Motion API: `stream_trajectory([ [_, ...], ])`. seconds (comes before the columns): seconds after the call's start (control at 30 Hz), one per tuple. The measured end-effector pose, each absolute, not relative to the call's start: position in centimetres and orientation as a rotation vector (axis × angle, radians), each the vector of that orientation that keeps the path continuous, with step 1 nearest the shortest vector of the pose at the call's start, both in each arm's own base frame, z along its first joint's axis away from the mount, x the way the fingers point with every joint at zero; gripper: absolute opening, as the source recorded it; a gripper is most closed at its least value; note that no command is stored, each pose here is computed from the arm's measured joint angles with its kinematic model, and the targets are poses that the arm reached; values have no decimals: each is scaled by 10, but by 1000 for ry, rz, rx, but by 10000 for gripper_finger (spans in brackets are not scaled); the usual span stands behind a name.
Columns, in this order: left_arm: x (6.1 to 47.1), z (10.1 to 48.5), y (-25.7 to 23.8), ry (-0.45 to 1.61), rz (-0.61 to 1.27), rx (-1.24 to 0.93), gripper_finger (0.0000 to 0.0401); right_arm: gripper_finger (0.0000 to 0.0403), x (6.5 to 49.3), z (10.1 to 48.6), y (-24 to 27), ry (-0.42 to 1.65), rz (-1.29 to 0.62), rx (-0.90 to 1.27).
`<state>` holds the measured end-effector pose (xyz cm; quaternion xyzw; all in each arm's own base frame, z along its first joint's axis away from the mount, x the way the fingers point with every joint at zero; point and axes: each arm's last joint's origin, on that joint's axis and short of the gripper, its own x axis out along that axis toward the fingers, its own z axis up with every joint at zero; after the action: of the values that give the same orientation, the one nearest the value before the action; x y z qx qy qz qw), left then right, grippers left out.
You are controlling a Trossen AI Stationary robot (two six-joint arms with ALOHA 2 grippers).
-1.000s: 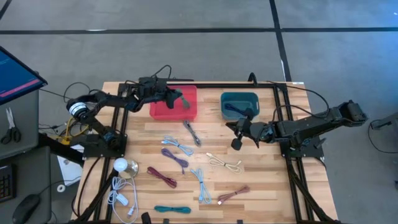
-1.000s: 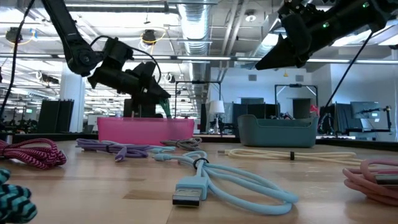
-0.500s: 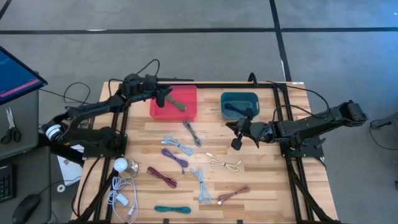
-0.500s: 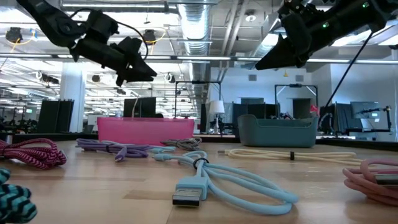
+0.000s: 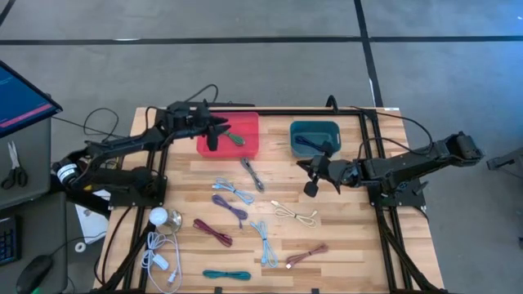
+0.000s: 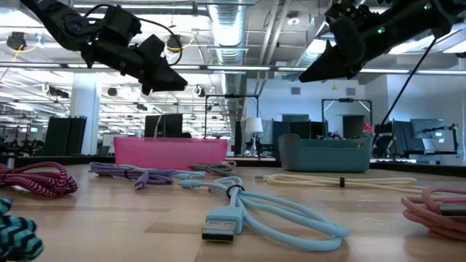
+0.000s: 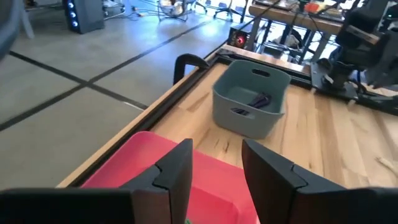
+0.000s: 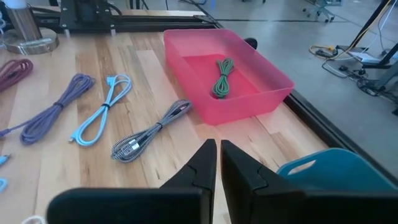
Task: Pick & Place USB Port
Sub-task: Put the black and white charger cable into the green bin
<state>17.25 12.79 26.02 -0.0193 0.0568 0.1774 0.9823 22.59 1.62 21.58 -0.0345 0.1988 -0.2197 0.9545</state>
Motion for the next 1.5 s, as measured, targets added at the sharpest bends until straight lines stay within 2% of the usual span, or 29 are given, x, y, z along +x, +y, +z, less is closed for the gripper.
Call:
stream_trajectory([
  [0.47,177,268,114,54,244,-82,134,13,227,218,14,383,-448,-94],
  [0.6,169,277,102,35,131,-64,122,13,227,218,17,383,-434,-97],
  [0.93,138,287,62,79,18,28,89,14,226,218,29,379,-384,-98],
  [1.27,120,293,34,56,-103,43,87,56,237,225,31,358,-390,-26],
  [1.5,104,297,21,15,-165,62,87,79,259,209,31,447,-370,-31],
])
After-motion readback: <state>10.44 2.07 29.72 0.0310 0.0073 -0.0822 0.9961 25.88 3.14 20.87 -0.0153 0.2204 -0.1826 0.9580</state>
